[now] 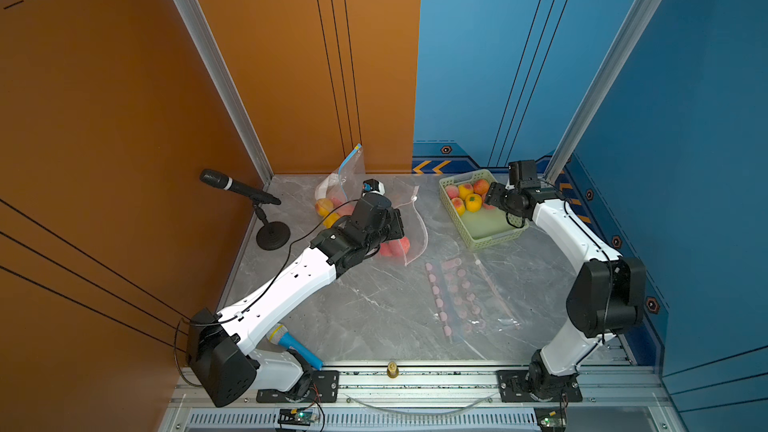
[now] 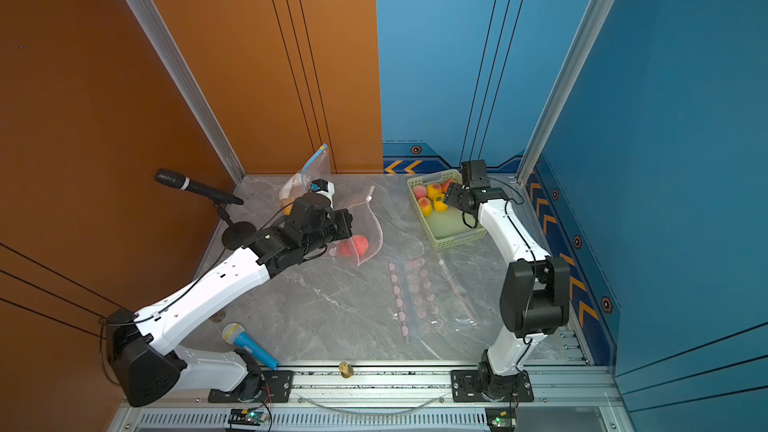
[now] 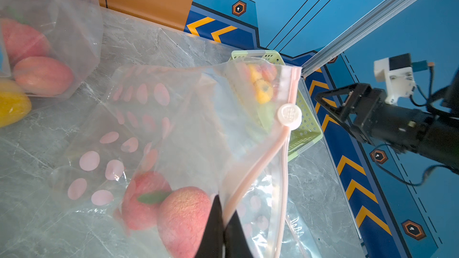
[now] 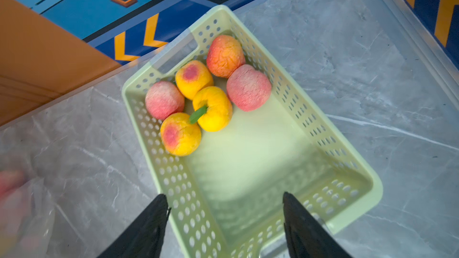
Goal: Place the peach in a zip-top bag and seal the zipper
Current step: Pick up the peach from the basket.
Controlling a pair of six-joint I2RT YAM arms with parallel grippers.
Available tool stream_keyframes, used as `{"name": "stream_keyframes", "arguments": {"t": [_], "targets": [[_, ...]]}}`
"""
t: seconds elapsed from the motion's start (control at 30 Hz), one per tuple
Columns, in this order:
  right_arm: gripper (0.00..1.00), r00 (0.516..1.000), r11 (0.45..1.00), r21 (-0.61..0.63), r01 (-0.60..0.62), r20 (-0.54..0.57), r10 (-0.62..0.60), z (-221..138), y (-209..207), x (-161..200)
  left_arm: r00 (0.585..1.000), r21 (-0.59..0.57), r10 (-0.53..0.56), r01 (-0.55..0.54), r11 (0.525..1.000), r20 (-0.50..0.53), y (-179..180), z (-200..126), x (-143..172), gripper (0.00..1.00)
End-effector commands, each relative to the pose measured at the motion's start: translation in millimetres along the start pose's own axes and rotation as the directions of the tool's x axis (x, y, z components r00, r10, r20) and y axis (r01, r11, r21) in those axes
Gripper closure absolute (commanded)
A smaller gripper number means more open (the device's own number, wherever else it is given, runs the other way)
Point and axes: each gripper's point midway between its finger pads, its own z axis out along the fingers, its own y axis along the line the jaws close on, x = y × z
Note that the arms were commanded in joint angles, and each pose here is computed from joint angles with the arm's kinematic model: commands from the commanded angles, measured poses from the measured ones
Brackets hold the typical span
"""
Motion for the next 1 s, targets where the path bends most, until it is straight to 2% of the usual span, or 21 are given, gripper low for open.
{"name": "stream_keyframes", "arguments": {"t": [0.0, 0.37, 0.73, 0.93, 0.97], "targets": [[0.25, 0.996, 0.996, 0.040, -0.078, -0.042, 0.079, 25, -12, -2, 1.000, 0.010, -0.009, 0.009, 1.000, 0.002, 0, 0, -2, 1.00], [0.22, 0.970, 0.964, 0.129, -0.234, -0.036, 0.240, 105, -26, -3, 1.000, 0.008, 0.007, -0.007, 1.000, -0.005, 0, 3, -1, 1.00], [0.20, 0.944, 0.931, 0.160, -0.328, 0.010, 0.331, 138, -35, -6, 1.000, 0.006, 0.005, -0.005, 1.000, -0.023, 3, 8, 6, 1.00], [0.17, 0.924, 0.915, 0.130, -0.382, 0.023, 0.382, 151, -33, -6, 1.000, 0.005, 0.005, -0.005, 1.000, -0.028, 4, 9, 7, 1.00], [0.16, 0.918, 0.912, 0.103, -0.397, 0.042, 0.395, 150, -28, -18, 1.000, 0.004, 0.005, -0.005, 1.000, -0.028, 4, 9, 7, 1.00]]}}
